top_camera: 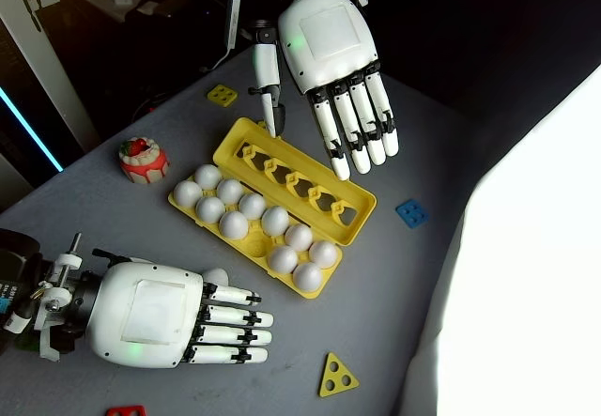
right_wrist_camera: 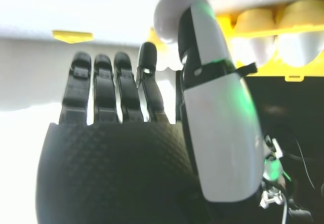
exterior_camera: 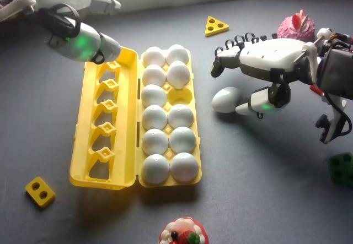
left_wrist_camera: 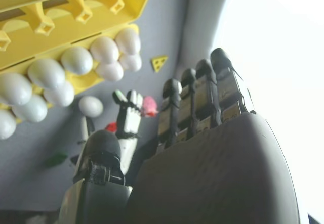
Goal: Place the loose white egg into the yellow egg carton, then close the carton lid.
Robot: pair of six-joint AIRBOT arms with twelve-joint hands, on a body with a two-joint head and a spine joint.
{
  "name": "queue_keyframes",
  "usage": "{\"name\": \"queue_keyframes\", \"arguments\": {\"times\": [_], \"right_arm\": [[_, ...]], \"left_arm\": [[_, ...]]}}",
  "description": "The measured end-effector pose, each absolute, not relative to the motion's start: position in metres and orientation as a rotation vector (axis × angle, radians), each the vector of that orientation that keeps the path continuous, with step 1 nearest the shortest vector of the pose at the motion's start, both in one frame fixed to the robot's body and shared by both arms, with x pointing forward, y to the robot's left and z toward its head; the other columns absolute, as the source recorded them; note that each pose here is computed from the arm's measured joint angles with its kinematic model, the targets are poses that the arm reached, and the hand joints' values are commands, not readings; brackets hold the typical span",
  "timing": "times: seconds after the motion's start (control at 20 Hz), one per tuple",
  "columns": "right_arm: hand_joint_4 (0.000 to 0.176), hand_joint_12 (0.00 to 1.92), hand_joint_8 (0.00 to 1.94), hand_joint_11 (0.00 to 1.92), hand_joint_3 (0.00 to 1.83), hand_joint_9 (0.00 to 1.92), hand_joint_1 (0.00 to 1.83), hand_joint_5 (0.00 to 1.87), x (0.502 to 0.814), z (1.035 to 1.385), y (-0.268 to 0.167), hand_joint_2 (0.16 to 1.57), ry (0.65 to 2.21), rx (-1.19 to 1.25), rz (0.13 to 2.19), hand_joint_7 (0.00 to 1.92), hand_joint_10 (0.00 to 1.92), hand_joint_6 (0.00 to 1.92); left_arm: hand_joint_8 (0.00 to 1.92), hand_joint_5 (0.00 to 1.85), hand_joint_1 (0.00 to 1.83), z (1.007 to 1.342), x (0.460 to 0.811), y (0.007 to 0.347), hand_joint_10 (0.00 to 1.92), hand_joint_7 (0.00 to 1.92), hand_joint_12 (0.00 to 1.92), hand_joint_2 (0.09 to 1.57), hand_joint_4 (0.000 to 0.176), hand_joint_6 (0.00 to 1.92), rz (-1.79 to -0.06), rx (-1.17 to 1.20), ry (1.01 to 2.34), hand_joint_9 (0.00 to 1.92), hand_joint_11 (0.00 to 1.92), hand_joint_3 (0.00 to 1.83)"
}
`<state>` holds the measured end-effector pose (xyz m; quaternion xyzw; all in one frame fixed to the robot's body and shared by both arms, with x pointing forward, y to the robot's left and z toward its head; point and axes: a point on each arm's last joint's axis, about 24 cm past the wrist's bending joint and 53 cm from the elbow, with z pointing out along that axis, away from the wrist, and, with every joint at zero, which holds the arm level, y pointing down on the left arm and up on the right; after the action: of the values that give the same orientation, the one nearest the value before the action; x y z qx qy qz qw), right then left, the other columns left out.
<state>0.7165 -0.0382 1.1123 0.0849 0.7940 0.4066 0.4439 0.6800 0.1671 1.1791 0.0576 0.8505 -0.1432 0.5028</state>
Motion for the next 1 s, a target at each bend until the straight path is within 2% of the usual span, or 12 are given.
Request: {"name": "queue_keyframes", "arguments": {"times": [0.15, 0.2, 0.3, 0.35, 0.4, 0.5, 0.65, 0.7, 0.75, 0.85, 1.0], "right_arm": [[0.0, 0.0, 0.0, 0.0, 0.01, 0.0, 1.13, 0.11, 0.714, 1.11, -0.034, 1.13, 1.978, 0.205, 1.014, 0.05, 0.0, 0.7], [0.0, 0.0, 0.01, 0.0, 0.0, 0.0, 1.14, 0.13, 0.714, 1.11, -0.034, 1.13, 1.978, 0.204, 1.014, 0.07, 0.0, 0.71], [0.0, 0.0, 0.01, 0.0, 0.0, 0.0, 1.15, 0.13, 0.715, 1.111, -0.034, 1.13, 1.976, 0.205, 1.014, 0.07, 0.0, 0.7], [0.0, 0.0, 0.01, 0.0, 0.0, 0.0, 1.15, 0.14, 0.715, 1.112, -0.034, 1.12, 1.976, 0.204, 1.015, 0.07, 0.0, 0.7], [0.0, 0.0, 0.01, 0.0, 0.01, 0.0, 1.14, 0.13, 0.715, 1.112, -0.034, 1.13, 1.977, 0.207, 1.018, 0.07, 0.0, 0.7], [0.0, 0.0, 0.01, 0.0, 0.01, 0.0, 1.14, 0.14, 0.715, 1.113, -0.035, 1.13, 1.981, 0.225, 1.027, 0.08, 0.0, 0.7], [0.0, 0.0, 0.01, 0.0, 0.01, 0.0, 1.13, 0.15, 0.715, 1.114, -0.037, 1.14, 1.992, 0.244, 1.037, 0.07, 0.0, 0.71], [0.0, 0.0, 0.0, 0.0, 0.01, 0.0, 1.11, 0.14, 0.716, 1.114, -0.037, 1.15, 1.992, 0.246, 1.038, 0.07, 0.0, 0.71], [0.0, 0.0, 0.0, 0.0, 0.01, 0.0, 1.14, 0.16, 0.715, 1.115, -0.036, 1.14, 1.994, 0.245, 1.042, 0.08, 0.0, 0.73], [0.0, 0.0, 0.0, 0.0, 0.01, 0.0, 1.15, 0.16, 0.715, 1.114, -0.035, 1.14, 2.0, 0.249, 1.046, 0.06, 0.0, 0.73], [0.0, 0.0, 0.0, 0.0, 0.01, 0.0, 1.14, 0.15, 0.713, 1.112, -0.036, 1.14, 2.016, 0.247, 1.045, 0.06, 0.0, 0.73]], "left_arm": [[0.0, 0.17, 0.0, 1.166, 0.675, 0.177, 0.01, 0.12, 0.38, 1.34, 0.009, 0.01, -0.348, 0.037, 2.13, 0.09, 0.0, 0.0], [0.0, 0.16, 0.0, 1.165, 0.676, 0.179, 0.0, 0.12, 0.38, 1.34, 0.015, 0.0, -0.334, 0.037, 2.132, 0.09, 0.0, 0.0], [0.0, 0.16, 0.0, 1.17, 0.679, 0.181, 0.0, 0.12, 0.37, 1.34, 0.014, 0.0, -0.288, 0.08, 2.103, 0.09, 0.0, 0.0], [0.0, 0.18, 0.0, 1.169, 0.679, 0.181, 0.01, 0.13, 0.36, 1.34, 0.007, 0.01, -0.271, 0.082, 2.107, 0.1, 0.0, 0.0], [0.0, 0.15, 0.0, 1.166, 0.678, 0.182, 0.0, 0.11, 0.26, 1.34, 0.016, 0.0, -0.257, 0.08, 2.119, 0.07, 0.0, 0.0], [0.0, 0.15, 0.0, 1.163, 0.674, 0.179, 0.01, 0.11, 0.3, 1.33, 0.016, 0.0, -0.255, 0.078, 2.135, 0.08, 0.0, 0.0], [0.0, 0.12, 0.0, 1.166, 0.676, 0.18, 0.0, 0.09, 0.25, 1.34, 0.011, 0.0, -0.25, 0.078, 2.125, 0.06, 0.0, 0.0], [0.01, 0.15, 0.0, 1.168, 0.676, 0.179, 0.01, 0.11, 0.25, 1.34, 0.008, 0.01, -0.257, 0.071, 2.12, 0.07, 0.0, 0.0], [0.01, 0.17, 0.0, 1.169, 0.676, 0.178, 0.01, 0.13, 0.35, 1.34, 0.012, 0.01, -0.271, 0.065, 2.116, 0.1, 0.0, 0.0], [0.01, 0.16, 0.0, 1.169, 0.675, 0.174, 0.01, 0.13, 0.36, 1.33, 0.012, 0.01, -0.28, 0.067, 2.116, 0.1, 0.0, 0.0], [0.0, 0.19, 0.0, 1.159, 0.671, 0.164, 0.0, 0.13, 0.38, 1.34, 0.016, 0.01, -0.393, -0.001, 2.122, 0.1, 0.0, 0.0]]}}
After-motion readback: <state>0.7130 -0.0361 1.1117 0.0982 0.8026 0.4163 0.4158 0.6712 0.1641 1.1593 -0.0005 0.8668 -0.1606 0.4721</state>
